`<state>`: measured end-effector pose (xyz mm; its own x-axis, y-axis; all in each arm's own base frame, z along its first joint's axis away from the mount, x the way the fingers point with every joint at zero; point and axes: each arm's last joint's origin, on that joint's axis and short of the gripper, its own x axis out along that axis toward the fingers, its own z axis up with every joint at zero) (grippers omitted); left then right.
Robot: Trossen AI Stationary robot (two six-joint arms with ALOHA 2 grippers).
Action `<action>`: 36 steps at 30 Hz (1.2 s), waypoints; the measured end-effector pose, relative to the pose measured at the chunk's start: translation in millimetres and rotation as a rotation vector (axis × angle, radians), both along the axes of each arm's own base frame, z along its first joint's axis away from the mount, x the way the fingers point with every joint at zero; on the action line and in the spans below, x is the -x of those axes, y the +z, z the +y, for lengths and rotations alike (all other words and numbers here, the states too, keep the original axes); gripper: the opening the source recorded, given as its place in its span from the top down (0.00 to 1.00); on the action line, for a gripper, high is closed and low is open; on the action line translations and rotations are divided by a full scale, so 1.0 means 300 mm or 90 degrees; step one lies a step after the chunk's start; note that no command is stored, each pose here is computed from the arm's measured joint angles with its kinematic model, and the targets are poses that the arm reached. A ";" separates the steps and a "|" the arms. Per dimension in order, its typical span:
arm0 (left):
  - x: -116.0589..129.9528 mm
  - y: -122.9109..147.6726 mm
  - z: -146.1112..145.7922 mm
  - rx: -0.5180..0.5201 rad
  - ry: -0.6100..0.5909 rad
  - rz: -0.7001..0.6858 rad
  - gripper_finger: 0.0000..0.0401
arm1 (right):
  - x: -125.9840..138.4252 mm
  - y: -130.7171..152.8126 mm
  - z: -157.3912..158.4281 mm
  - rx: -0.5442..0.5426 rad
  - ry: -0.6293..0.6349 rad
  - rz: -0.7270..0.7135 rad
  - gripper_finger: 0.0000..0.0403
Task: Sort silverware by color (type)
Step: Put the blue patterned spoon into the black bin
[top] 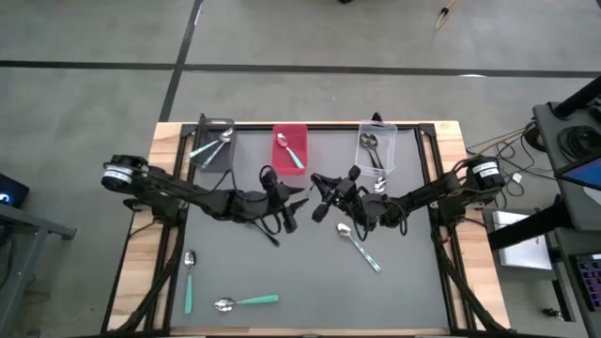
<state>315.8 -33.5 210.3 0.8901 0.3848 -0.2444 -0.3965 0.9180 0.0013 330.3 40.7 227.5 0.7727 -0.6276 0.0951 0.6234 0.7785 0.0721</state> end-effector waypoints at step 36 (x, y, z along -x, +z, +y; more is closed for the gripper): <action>-0.062 -0.021 -0.006 0.017 0.027 0.001 0.98 | -0.001 -0.002 0.001 0.006 0.001 0.007 0.96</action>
